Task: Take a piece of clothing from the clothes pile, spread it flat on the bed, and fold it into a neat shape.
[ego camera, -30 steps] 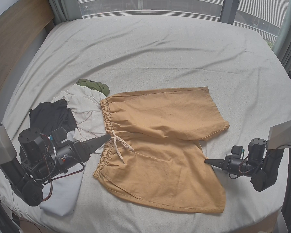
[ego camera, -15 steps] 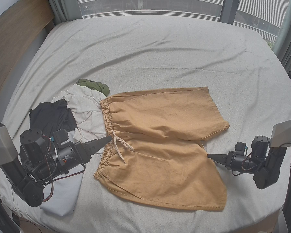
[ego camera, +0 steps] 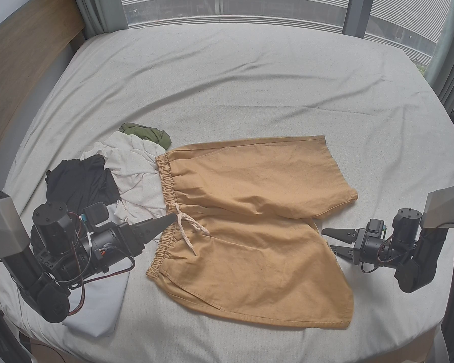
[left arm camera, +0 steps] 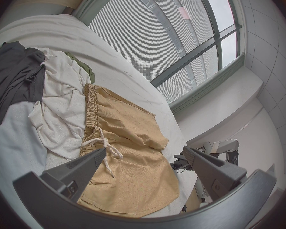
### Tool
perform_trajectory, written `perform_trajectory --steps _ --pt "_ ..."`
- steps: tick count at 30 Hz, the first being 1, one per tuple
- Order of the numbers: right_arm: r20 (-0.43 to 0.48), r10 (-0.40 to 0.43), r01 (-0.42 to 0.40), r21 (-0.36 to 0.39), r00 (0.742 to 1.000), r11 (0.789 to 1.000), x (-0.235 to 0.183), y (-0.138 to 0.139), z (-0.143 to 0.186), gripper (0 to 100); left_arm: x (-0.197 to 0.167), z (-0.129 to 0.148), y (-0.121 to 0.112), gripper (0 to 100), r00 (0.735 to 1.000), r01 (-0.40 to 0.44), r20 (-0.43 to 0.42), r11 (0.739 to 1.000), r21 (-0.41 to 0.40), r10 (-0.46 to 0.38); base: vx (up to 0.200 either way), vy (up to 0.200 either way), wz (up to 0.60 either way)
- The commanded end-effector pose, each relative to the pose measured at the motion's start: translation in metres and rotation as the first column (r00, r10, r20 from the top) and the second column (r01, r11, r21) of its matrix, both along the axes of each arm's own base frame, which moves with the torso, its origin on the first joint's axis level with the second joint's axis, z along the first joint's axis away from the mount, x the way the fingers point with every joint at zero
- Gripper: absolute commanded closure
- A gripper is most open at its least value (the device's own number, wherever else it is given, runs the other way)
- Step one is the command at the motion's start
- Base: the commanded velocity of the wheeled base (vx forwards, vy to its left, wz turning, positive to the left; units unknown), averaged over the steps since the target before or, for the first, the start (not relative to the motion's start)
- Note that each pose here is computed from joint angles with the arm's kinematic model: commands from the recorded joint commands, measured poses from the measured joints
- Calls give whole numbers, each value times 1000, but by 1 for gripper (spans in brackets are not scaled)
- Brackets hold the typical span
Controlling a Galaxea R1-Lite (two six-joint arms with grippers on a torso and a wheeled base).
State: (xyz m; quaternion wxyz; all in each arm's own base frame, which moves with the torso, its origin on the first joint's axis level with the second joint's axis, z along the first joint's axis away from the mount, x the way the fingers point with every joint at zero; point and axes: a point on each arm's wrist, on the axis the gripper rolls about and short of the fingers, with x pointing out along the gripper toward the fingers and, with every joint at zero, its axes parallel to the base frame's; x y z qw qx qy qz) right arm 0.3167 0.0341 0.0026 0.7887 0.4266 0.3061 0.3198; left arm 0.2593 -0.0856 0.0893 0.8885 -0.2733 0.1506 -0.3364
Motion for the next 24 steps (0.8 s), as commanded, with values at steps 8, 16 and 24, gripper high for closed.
perform_trajectory --steps 8,16,24 --pt "-7 2 -1 13 1000 1000 3 0 0 100 0 -1 -1 0 1000 2 -4 1000 0 -2 0 0 0" --pt "-5 -8 8 18 1000 1000 3 -2 2 100 1 -3 -1 0 1000 2 -10 1000 3 -2 0 0 0" --pt "25 -45 45 18 999 999 6 -15 9 100 1 -3 -1 0 1000 2 -11 1000 2 -2 0 0 0"
